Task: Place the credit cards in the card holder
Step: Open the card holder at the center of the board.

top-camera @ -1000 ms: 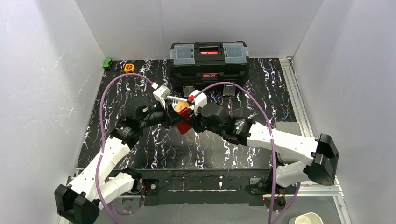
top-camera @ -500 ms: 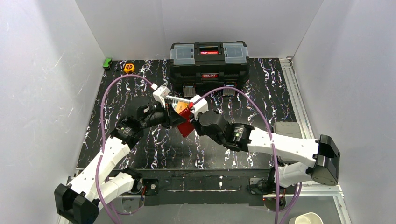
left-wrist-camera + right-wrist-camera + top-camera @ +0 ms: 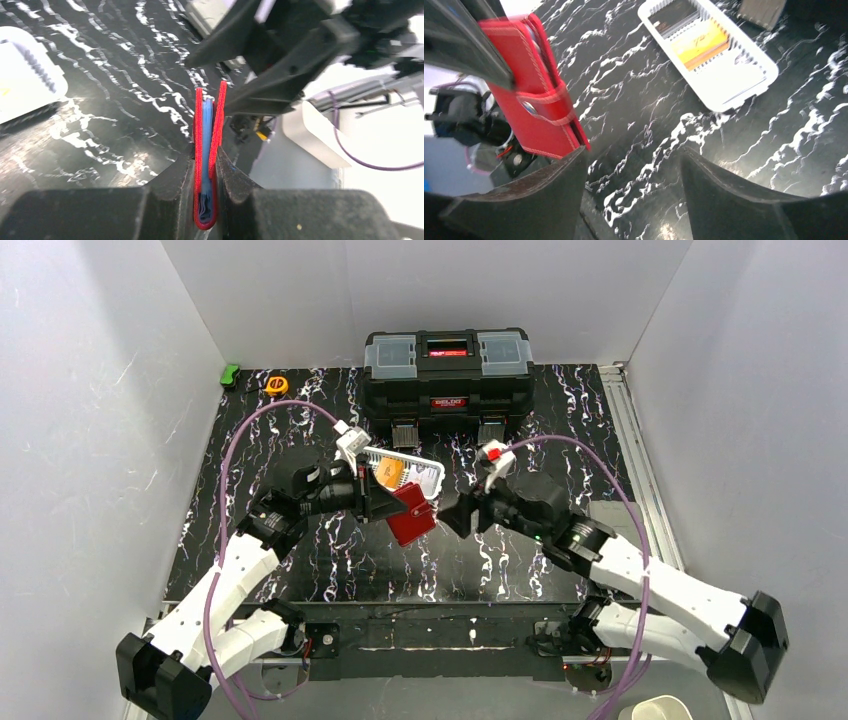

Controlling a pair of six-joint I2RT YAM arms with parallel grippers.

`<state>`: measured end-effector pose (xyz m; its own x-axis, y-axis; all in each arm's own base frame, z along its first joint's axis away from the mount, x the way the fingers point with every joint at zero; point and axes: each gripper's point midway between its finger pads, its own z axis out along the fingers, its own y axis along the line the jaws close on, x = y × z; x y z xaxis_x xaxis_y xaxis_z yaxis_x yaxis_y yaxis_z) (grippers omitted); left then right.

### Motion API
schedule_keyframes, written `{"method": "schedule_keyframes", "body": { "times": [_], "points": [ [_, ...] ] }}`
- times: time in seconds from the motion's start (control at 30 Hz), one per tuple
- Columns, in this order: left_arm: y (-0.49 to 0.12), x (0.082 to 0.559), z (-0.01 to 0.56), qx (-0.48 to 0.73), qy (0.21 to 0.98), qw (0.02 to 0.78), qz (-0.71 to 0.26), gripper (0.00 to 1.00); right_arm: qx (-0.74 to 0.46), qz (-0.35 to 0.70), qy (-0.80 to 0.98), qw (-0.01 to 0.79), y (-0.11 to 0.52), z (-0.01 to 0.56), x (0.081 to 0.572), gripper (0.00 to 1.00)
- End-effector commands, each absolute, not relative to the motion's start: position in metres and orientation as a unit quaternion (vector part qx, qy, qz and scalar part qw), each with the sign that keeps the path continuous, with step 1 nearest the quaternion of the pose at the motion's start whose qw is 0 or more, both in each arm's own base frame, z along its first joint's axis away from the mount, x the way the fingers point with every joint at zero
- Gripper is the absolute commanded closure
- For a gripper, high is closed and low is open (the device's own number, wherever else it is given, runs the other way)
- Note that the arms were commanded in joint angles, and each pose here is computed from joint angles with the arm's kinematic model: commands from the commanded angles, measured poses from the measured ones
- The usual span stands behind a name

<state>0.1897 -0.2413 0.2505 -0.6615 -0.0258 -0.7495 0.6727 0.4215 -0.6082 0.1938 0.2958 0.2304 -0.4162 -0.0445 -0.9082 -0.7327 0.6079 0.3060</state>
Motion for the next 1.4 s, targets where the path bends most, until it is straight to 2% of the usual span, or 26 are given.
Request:
{"method": "schedule_keyframes", "body": {
  "times": [0.0,0.1,0.37,0.5,0.63,0.83,1.03,1.27,1.37],
  "points": [
    [-0.254,0.157,0.286,0.277,0.696,0.326,-0.577,1.00,-0.302,0.505,0.665,0.459,0.297,0.258,0.152,0.22],
    [-0.257,0.156,0.289,0.280,0.690,0.317,-0.588,1.00,-0.328,0.538,0.639,0.440,0.297,0.268,0.139,0.18],
    [-0.257,0.149,0.293,0.303,0.676,0.315,-0.593,1.00,-0.344,0.588,0.613,0.399,0.303,0.276,0.132,0.15],
    [-0.254,0.146,0.289,0.314,0.676,0.316,-0.587,1.00,-0.349,0.551,0.646,0.398,0.288,0.270,0.143,0.11],
    [-0.253,0.141,0.287,0.324,0.671,0.316,-0.588,1.00,-0.334,0.489,0.680,0.433,0.265,0.269,0.164,0.10],
    [-0.255,0.143,0.291,0.328,0.664,0.319,-0.591,1.00,-0.352,0.563,0.631,0.401,0.273,0.286,0.141,0.02],
    [-0.257,0.145,0.295,0.330,0.661,0.318,-0.594,1.00,-0.377,0.618,0.591,0.356,0.289,0.294,0.132,0.02],
    [-0.259,0.148,0.299,0.326,0.657,0.321,-0.599,1.00,-0.414,0.618,0.580,0.333,0.315,0.292,0.127,0.02],
    [-0.260,0.150,0.303,0.327,0.654,0.323,-0.600,1.00,-0.425,0.623,0.573,0.319,0.326,0.287,0.125,0.15]
  ]
}}
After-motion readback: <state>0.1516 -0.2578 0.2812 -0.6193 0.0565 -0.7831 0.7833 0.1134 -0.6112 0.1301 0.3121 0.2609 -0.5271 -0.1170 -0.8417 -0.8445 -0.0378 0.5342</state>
